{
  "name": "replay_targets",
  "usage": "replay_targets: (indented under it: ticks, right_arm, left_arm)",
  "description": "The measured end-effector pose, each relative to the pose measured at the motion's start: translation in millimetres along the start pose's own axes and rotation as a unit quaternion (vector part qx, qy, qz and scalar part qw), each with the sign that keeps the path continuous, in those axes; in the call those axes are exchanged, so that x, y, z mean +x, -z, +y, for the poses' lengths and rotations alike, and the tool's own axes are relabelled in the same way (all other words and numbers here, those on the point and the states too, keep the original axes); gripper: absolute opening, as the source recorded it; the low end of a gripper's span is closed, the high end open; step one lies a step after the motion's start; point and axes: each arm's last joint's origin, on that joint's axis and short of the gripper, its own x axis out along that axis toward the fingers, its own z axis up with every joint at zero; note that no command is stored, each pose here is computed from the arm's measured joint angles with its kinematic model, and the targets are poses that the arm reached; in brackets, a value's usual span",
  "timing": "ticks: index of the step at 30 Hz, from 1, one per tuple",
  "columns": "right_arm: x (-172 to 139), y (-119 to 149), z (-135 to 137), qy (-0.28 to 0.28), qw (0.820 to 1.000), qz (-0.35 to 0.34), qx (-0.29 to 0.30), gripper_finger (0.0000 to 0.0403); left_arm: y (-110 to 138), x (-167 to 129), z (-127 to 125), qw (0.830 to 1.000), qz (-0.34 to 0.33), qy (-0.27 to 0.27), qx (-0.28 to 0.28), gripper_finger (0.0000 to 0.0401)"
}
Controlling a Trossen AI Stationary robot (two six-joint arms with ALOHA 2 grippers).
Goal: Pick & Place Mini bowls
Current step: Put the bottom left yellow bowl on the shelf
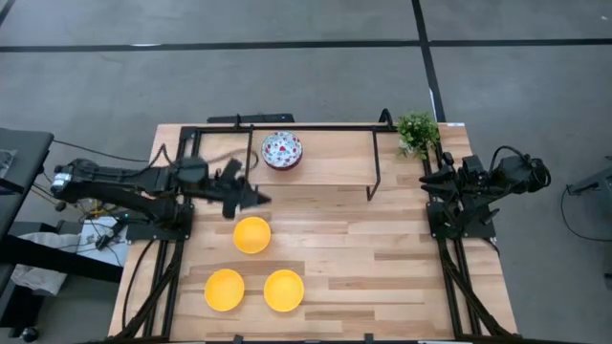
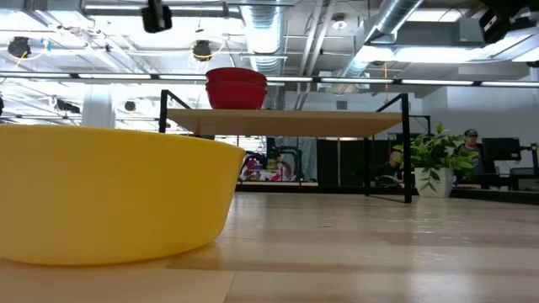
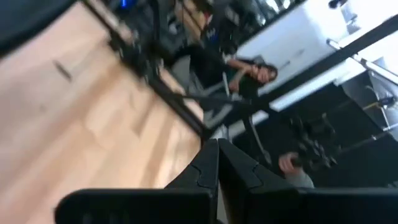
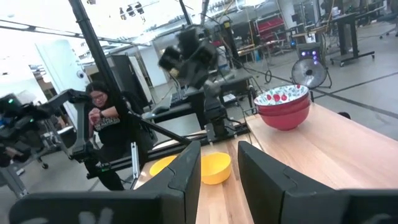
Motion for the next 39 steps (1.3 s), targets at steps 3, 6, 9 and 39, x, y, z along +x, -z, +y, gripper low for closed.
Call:
replay_targets:
  ticks: [3,6,9,39]
  right_arm:
    - [0,0,0,0.0,1.0,-0.001,0.001,0.0097]
    - [0,0,0,0.0,1.0,-0.002,0.001,0.0097]
    - [0,-1,0,0.0,1.0,-0.003,0.001,0.0097]
    - [0,-1,0,-0.001,1.0,-0.003,0.011,0.0097]
  left_arm:
    - [24,-1,-13,0.999,0.033,-0.012,-0.034,0.0004]
    - [48,-6,-21,0.993,0.074,-0.042,-0.088,0.0004]
    - [71,-11,-25,0.978,0.125,-0.075,-0.151,0.0004]
    - [171,-29,-2,0.787,0.386,-0.407,-0.257,0.0004]
